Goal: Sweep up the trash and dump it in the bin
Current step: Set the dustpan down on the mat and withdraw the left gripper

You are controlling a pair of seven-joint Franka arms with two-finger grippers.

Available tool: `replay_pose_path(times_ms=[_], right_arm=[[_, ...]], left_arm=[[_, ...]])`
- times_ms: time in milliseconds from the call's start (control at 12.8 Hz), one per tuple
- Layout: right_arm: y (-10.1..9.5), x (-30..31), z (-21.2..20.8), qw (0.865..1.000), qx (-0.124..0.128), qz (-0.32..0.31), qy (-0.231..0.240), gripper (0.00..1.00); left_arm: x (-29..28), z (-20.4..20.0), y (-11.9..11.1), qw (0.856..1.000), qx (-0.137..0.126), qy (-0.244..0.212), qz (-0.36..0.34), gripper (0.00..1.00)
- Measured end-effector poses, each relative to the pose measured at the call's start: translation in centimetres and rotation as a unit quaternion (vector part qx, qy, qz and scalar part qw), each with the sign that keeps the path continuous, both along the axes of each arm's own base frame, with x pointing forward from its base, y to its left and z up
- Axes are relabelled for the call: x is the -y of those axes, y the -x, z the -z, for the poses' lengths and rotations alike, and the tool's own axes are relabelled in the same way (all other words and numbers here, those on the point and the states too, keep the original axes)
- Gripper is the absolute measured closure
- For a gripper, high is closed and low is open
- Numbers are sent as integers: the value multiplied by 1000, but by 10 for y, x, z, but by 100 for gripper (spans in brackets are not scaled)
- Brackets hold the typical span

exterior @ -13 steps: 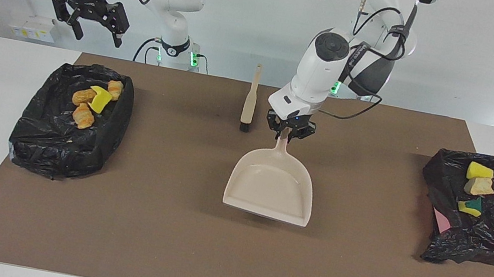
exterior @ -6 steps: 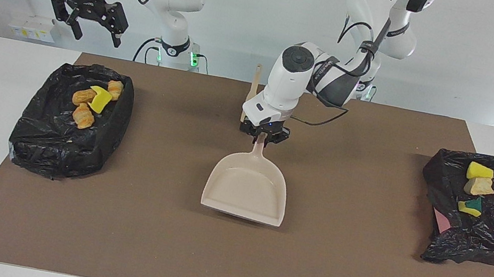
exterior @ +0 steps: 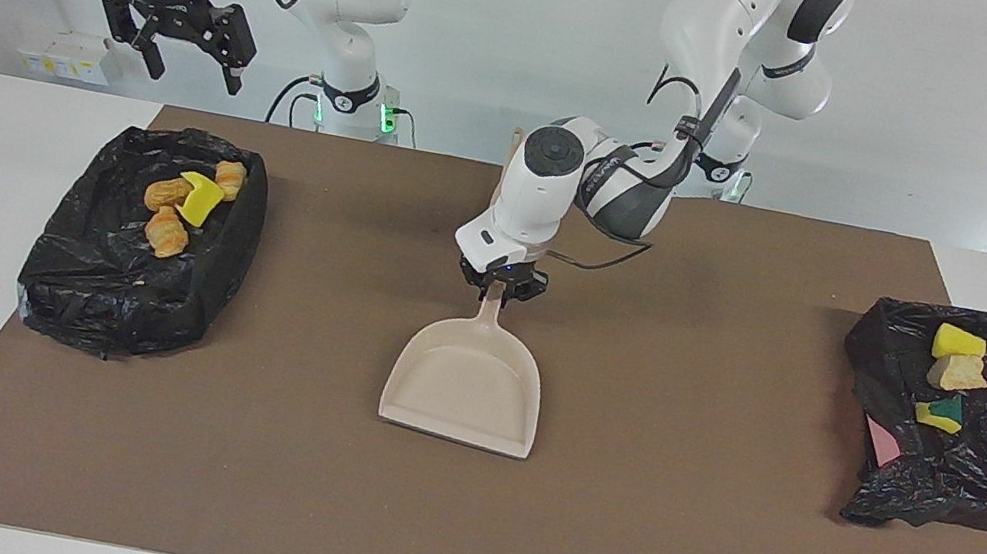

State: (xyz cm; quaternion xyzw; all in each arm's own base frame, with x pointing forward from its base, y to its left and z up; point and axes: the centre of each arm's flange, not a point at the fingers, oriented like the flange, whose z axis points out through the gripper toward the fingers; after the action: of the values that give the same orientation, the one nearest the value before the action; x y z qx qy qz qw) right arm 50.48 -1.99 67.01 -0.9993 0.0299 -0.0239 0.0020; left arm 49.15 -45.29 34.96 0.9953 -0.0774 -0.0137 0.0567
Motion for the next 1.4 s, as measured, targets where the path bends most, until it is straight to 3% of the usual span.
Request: replay_pose_path(times_ms=[312, 467, 857, 1168, 1402], right_arm=[[0, 0, 0, 1000, 0, 0, 0, 0], [0, 0, 0, 1000, 0, 0, 0, 0], [0, 0, 0, 1000, 0, 0, 0, 0], [0, 0, 0, 1000, 0, 0, 0, 0], [0, 0, 0, 1000, 0, 0, 0, 0]], left_arm=[[-30, -34, -22, 999, 5, -7, -51, 15], [-72, -63, -47, 996, 10, -7, -87, 0], [-180, -103, -102, 989, 30, 2, -148, 0], [-261, -125, -130, 992, 10, 0, -127, 0], [-322, -147, -132, 997, -3, -1, -75, 0]])
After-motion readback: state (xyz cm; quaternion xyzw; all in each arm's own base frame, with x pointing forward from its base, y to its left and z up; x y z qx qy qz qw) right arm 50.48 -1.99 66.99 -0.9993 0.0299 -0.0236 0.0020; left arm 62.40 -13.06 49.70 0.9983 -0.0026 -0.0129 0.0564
